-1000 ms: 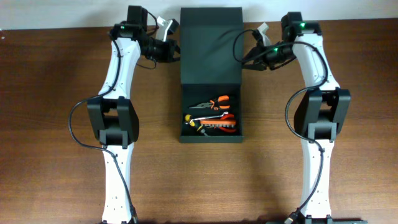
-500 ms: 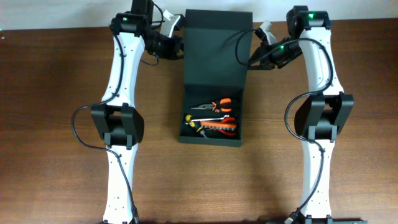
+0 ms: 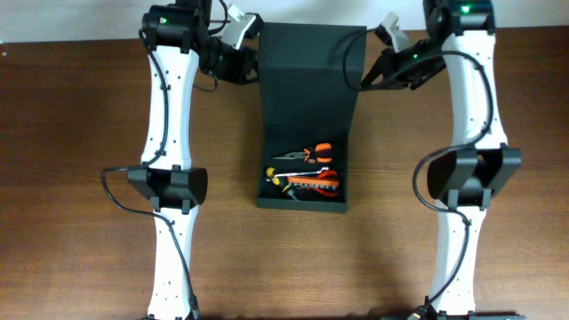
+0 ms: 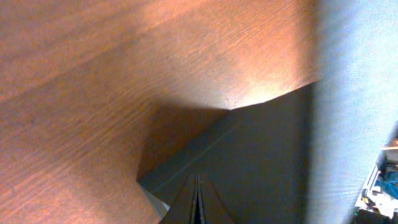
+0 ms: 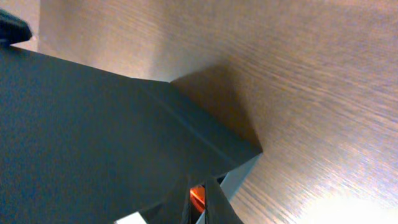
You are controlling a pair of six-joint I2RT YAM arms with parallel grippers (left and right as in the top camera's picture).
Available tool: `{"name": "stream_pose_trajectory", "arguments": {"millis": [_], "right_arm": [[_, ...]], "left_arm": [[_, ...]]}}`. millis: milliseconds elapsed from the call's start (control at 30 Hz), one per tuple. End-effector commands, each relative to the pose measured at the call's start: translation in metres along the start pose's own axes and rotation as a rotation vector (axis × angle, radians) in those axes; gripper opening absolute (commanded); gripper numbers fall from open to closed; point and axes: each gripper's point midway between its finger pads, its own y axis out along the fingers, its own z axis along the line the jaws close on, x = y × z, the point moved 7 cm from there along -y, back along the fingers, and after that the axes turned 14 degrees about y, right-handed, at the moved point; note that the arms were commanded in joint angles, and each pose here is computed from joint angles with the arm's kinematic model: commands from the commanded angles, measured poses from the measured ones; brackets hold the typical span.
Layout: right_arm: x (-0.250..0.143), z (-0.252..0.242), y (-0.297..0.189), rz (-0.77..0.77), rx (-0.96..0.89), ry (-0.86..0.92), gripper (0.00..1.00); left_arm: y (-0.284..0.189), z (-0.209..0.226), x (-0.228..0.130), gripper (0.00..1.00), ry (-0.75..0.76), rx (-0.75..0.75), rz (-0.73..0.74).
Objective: Pack container
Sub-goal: 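Press the lid down onto the box front with both grippers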
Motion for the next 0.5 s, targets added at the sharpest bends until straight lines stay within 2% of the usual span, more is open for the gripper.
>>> {"name": "stream_pose_trajectory", "arguments": {"millis": [0,333,467], "right_arm": [[-0.012,0.043,-0.041,-0.097,-0.070,-0.072,0.08],[-0.038,0.103,-0.039,-0.094,-0.137,-0.140,0.10],[-0.050,0.108,-0.040,-0.078,-0.180,-0.128,0.10]], "left_arm": [[-0.020,-0.021,0.012,0.02,0.081,0.035,-0.037],[-0.058,-0.062,0.028,0.02,0.102,0.104,-0.090],[-0.066,-0.087,0.035,0.02,0.089,0.093,-0.111]]}}
